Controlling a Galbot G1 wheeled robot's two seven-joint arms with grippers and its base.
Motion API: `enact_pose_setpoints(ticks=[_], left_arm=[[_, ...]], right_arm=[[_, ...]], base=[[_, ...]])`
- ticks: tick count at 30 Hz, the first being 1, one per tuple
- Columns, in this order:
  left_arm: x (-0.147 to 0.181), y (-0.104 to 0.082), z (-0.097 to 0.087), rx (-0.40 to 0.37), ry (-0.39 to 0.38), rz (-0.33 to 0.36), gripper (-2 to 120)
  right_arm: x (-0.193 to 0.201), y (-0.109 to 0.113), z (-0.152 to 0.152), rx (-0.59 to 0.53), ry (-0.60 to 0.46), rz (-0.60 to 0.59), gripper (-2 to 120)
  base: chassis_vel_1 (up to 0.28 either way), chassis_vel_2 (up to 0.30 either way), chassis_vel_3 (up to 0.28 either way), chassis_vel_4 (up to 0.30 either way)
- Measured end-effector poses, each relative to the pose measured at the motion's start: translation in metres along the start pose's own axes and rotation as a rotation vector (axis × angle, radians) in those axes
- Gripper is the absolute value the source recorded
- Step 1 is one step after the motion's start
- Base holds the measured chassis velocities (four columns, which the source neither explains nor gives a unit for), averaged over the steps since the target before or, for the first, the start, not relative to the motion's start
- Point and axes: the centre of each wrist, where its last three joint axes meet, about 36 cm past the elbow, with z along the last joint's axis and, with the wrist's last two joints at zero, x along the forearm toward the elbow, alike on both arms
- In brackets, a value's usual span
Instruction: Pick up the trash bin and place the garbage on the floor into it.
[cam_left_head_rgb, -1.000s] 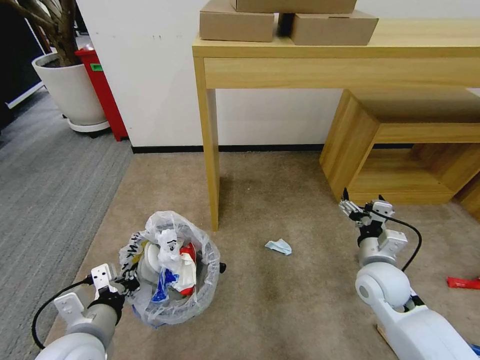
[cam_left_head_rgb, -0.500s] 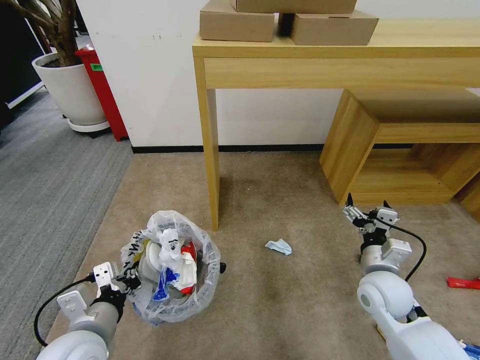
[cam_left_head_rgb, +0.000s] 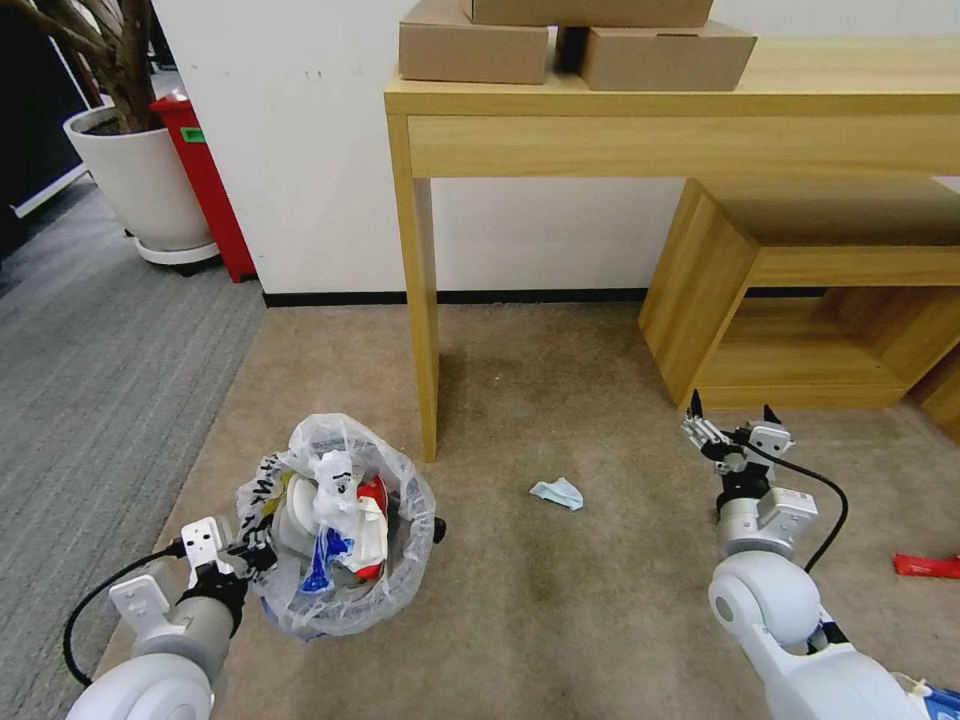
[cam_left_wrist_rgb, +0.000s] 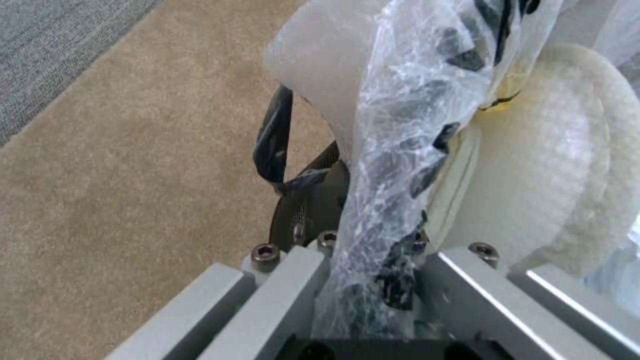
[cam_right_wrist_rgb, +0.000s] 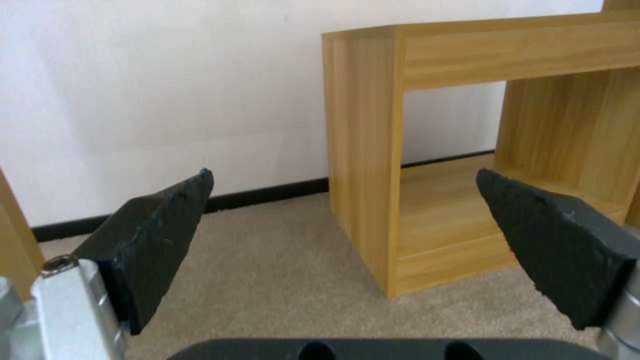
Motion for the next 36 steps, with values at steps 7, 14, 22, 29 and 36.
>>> enact_pose_setpoints(ticks=[7,14,22,29,36], left_arm=[[0.0010,0.0018,-0.0004,-0.002,-0.002,-0.007,0],[0.0014,0.0014,0.0010,0.004,-0.007,-0.009,0],[0.0025,0.0012,0.0038,0.006,-0.003,-0.015,0],[0.0059,0.0014,0.0074,0.008,-0.007,-0.022,0],[0.0080,0.0013,0.0083,0.010,-0.011,-0.025,0]], right_arm=[[0.0012,0.0048,0.0058,-0.004,0.008,-0.006,100],[0.0013,0.0052,0.0059,-0.001,0.003,-0.011,99],[0.0027,0.0068,0.0078,0.000,0.002,-0.015,99],[0.0026,0.0075,0.0087,0.003,-0.002,-0.022,97],[0.0034,0.0103,0.0104,0.001,-0.005,-0.031,97]], base=[[0.000,0.000,0.000,0.000],[0.000,0.000,0.000,0.000],[-0.030,0.022,0.018,-0.025],[-0.116,0.103,0.111,-0.112],[-0.121,0.116,0.115,-0.120]])
